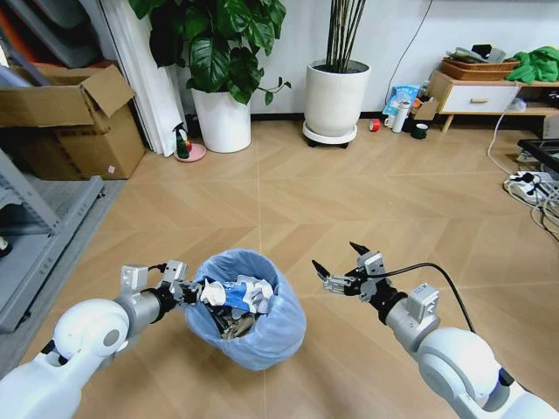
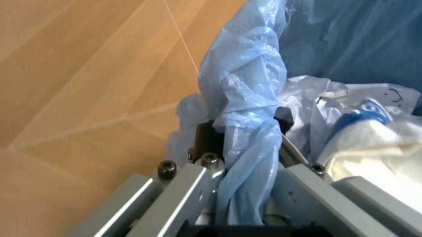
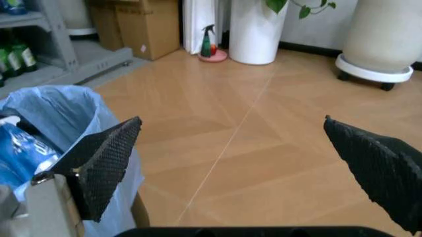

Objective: Pick up the trash bin and place the garbage on the floor into it.

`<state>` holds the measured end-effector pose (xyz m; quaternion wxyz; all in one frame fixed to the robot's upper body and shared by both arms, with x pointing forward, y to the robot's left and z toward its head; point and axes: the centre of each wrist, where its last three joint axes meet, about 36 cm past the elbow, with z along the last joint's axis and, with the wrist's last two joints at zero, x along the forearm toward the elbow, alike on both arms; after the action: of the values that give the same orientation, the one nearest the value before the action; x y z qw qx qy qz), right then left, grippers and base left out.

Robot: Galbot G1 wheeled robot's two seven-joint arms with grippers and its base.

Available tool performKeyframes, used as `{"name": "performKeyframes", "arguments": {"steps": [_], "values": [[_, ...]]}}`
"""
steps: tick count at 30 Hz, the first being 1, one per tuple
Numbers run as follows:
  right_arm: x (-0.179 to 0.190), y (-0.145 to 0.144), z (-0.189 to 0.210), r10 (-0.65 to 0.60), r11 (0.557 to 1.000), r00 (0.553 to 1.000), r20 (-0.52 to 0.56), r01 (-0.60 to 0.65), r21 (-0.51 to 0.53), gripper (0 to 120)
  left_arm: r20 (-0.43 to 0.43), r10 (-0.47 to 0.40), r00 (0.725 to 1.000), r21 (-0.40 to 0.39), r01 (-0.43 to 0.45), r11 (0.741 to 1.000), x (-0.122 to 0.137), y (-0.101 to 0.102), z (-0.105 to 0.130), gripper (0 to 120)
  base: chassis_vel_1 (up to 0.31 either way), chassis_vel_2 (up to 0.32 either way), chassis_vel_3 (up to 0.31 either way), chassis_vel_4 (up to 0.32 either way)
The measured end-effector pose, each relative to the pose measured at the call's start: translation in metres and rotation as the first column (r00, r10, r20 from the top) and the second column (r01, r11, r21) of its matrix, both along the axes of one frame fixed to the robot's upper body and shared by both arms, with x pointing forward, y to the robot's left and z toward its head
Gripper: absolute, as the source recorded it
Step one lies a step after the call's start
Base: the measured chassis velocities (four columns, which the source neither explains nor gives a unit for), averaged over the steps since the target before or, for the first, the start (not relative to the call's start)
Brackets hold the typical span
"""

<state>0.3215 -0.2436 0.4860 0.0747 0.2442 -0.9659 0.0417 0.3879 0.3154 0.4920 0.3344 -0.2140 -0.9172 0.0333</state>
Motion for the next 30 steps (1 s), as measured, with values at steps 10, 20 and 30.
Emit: {"name": "performKeyframes", "arguments": {"steps": [10,20,30], "values": [[-0.007,-0.005,-0.001,-0.010,1.000,1.000,0.005,0.010,0.009,100,-0.005,-0.004,1.000,-0.001,0.004,1.000,-0.008,-0.003,-0.003,0,0.086,-0.102,-0.096,0.094],[-0.008,-0.007,-0.002,-0.032,0.999,0.999,0.003,0.032,0.022,100,-0.025,0.019,1.000,-0.025,-0.019,0.999,-0.010,0.004,0.004,0,0.000,0.000,0.000,0.000],[-0.019,-0.022,-0.006,-0.085,0.996,0.996,-0.021,0.085,0.004,100,-0.051,0.026,0.998,-0.012,-0.027,1.000,-0.020,0.006,0.006,0,0.000,0.000,0.000,0.000]]}}
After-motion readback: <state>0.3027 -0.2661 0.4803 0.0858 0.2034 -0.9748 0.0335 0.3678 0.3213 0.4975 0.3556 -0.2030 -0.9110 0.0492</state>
